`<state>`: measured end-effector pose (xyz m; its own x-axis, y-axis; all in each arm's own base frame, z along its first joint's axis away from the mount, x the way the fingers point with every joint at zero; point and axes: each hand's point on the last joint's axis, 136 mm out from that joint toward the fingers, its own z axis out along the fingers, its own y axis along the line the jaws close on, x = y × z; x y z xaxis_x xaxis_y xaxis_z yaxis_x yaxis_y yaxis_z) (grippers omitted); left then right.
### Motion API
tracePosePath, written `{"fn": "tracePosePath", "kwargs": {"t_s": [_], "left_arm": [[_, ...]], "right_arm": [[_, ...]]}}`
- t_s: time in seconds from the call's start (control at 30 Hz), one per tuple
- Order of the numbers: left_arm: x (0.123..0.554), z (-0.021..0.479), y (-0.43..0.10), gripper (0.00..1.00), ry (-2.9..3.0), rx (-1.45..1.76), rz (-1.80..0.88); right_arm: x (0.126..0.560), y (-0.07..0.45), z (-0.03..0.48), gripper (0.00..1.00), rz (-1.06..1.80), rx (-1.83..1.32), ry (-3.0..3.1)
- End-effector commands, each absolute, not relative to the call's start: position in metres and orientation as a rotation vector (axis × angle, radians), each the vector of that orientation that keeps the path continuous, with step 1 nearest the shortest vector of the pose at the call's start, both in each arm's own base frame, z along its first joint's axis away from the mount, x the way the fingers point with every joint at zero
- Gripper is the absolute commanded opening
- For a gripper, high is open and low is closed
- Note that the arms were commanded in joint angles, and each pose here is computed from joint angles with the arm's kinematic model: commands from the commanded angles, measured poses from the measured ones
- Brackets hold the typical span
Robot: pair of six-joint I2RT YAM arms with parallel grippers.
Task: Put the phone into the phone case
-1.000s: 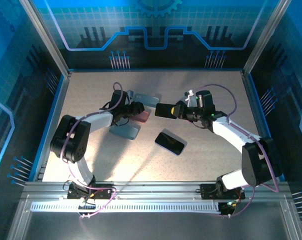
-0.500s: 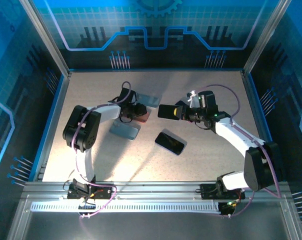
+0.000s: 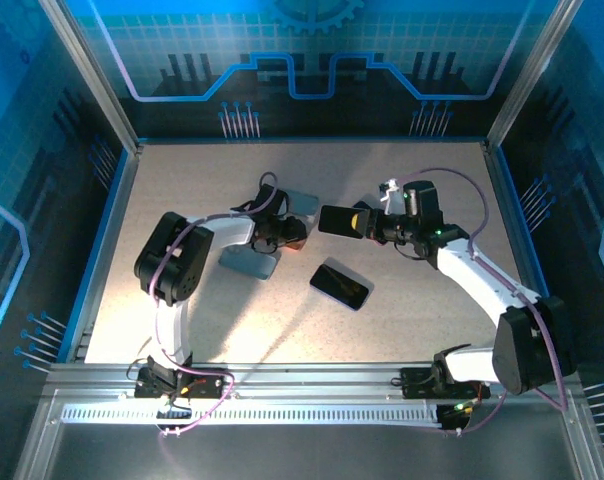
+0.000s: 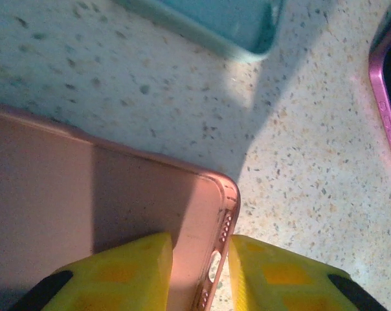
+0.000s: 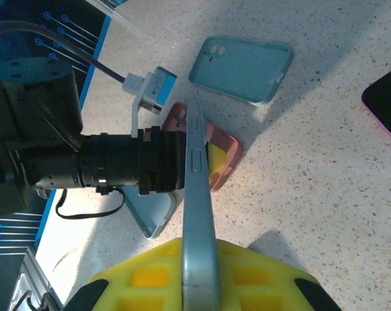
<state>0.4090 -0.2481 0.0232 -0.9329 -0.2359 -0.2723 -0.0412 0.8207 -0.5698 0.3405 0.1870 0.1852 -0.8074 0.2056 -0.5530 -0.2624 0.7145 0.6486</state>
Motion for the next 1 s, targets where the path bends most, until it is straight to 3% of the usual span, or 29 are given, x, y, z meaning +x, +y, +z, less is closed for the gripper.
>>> {"fn": "tracePosePath", "kwargs": {"t_s": [0.0,0.23,0.47,0.7,0.97], "left_arm": [[0.384,0.018,-0.268,0.3,2.713,-0.276,-0.923],[0.384,0.06,-0.265,0.3,2.582,-0.335,-0.973],[0.401,0.109,-0.203,0.31,2.451,-0.392,-0.916],[0.417,0.097,-0.154,0.32,2.453,-0.448,-0.83],[0.425,0.059,-0.148,0.31,2.499,-0.461,-0.822]], "right_arm": [[0.34,0.182,0.204,0.0,1.003,-0.055,2.252],[0.335,0.18,0.198,0.0,1.038,-0.008,2.267],[0.335,0.211,0.196,0.0,1.148,-0.05,2.272],[0.346,0.248,0.184,0.0,1.179,-0.048,2.308],[0.355,0.285,0.168,0.0,1.243,-0.061,2.325]]}}
